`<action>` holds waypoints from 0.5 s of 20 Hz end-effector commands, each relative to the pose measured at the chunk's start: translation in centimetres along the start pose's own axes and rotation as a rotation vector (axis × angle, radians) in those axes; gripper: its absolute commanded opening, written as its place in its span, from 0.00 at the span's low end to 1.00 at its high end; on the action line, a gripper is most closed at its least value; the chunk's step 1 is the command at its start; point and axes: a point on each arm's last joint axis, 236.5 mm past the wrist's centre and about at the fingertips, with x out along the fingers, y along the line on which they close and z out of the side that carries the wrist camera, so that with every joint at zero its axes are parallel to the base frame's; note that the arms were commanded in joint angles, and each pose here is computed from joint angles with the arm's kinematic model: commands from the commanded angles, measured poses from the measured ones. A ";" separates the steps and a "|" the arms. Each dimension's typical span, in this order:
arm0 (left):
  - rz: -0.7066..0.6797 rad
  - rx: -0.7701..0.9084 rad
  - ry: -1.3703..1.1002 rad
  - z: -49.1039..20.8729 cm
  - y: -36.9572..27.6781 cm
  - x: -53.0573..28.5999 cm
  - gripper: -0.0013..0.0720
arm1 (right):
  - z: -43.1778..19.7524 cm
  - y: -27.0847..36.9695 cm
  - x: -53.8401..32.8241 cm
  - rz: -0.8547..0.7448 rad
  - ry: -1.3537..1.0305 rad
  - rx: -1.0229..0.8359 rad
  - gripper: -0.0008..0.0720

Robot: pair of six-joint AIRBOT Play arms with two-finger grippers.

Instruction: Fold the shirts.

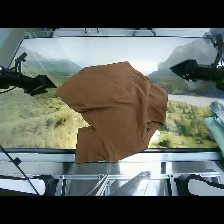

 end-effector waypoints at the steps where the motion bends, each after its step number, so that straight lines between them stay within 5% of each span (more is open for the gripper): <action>1: -0.019 -0.041 0.071 -1.3 2.5 2.5 0.98 | -8.6 -1.5 -1.7 -0.026 0.252 0.158 0.40; 8: 0.061 -0.018 -0.060 2.3 4.6 7.0 0.98 | -24.1 -1.5 -2.7 -0.106 0.237 0.421 0.36; 9: 0.073 -0.011 -0.083 2.9 4.6 7.4 0.98 | -25.9 -1.5 -2.9 -0.123 0.218 0.458 0.39; 10: 0.086 -0.005 -0.106 3.5 4.7 7.7 0.98 | -27.3 -1.5 -3.1 -0.135 0.204 0.490 0.53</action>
